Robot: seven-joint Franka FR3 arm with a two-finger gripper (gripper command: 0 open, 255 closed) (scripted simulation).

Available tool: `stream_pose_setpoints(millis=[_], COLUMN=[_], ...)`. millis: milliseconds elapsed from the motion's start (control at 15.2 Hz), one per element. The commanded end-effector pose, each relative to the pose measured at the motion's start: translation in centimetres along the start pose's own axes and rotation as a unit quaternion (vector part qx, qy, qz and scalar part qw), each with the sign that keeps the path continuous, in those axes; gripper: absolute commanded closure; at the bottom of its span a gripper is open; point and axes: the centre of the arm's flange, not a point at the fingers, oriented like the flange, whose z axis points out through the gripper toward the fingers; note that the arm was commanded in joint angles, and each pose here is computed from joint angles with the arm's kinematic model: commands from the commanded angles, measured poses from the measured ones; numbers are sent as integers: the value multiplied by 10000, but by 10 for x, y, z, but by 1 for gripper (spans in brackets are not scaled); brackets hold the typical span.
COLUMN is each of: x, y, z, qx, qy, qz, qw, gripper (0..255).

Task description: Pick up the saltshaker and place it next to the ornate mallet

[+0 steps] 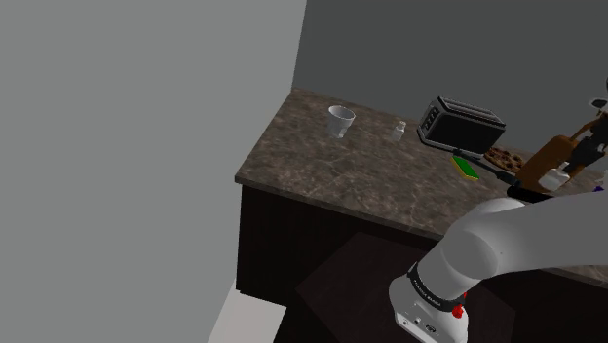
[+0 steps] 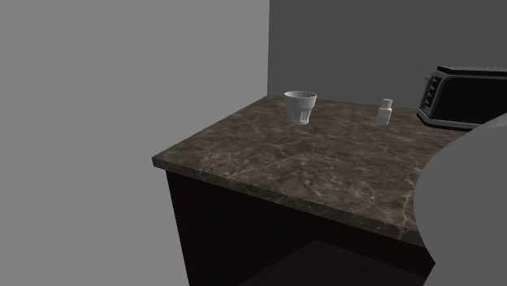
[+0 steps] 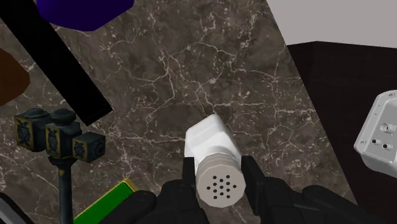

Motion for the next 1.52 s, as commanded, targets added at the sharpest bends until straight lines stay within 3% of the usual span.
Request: stream_pose_setpoints(millis=[0,1452], x=[-28,-30], y=[16,17], z=[-1,115], qx=[-5,-5], qy=[-9,-9], qz=[-6,-6], qw=[10000,10000], gripper=[255,255])
